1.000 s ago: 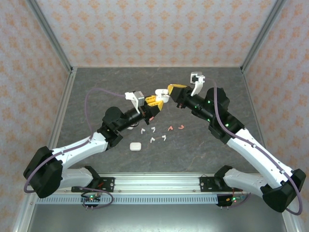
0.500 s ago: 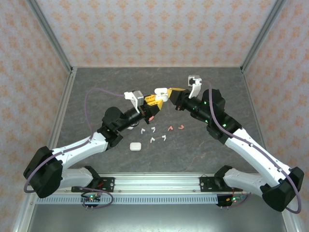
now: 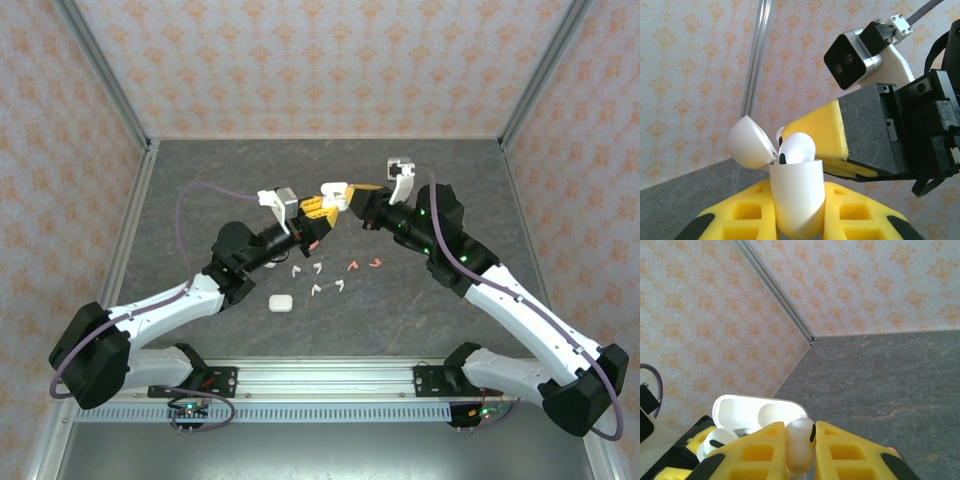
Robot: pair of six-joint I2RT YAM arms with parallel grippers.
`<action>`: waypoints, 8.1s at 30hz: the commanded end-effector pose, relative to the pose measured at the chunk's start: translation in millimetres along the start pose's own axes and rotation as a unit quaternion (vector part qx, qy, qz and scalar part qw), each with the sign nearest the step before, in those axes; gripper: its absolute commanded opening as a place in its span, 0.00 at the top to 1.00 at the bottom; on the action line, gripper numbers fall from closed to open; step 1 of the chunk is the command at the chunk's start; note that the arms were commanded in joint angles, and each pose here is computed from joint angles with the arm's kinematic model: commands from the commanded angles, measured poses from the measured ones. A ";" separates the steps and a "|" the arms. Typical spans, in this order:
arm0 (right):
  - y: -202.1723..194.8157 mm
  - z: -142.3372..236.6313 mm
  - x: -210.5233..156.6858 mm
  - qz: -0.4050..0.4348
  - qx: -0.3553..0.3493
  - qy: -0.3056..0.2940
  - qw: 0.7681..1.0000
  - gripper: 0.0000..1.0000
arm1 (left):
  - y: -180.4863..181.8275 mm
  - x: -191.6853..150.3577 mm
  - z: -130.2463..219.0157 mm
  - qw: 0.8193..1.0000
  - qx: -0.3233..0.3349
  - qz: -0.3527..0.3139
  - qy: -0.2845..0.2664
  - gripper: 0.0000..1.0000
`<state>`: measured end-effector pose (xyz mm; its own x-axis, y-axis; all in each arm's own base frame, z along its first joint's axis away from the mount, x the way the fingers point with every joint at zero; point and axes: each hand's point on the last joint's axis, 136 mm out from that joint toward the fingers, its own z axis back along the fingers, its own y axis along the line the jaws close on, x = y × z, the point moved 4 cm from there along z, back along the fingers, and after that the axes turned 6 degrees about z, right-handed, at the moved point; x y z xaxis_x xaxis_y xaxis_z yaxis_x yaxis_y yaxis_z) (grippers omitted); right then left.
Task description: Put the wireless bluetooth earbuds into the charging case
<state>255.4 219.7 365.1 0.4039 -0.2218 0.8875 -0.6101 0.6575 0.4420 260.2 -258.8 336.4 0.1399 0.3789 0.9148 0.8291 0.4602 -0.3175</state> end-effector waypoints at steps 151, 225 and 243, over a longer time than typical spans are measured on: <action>39.0 18.0 32.3 -0.032 0.062 0.051 0.996 0.46 | -9.6 19.7 -6.8 0.998 -0.025 -0.007 -0.049 1.00; 47.0 44.2 40.0 -0.017 0.187 0.040 0.982 0.19 | -32.7 18.1 -15.0 0.995 -0.098 -0.001 -0.024 1.00; -86.0 89.6 24.3 -0.027 -0.319 0.017 0.947 0.02 | 16.0 -22.9 -23.5 0.995 0.055 0.029 0.072 1.00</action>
<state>257.8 133.7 371.5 0.4860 -0.2245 0.8446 -0.2939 0.8681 0.3999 268.3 -279.1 318.5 0.2514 0.3151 0.9152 0.8121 0.4457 -0.3765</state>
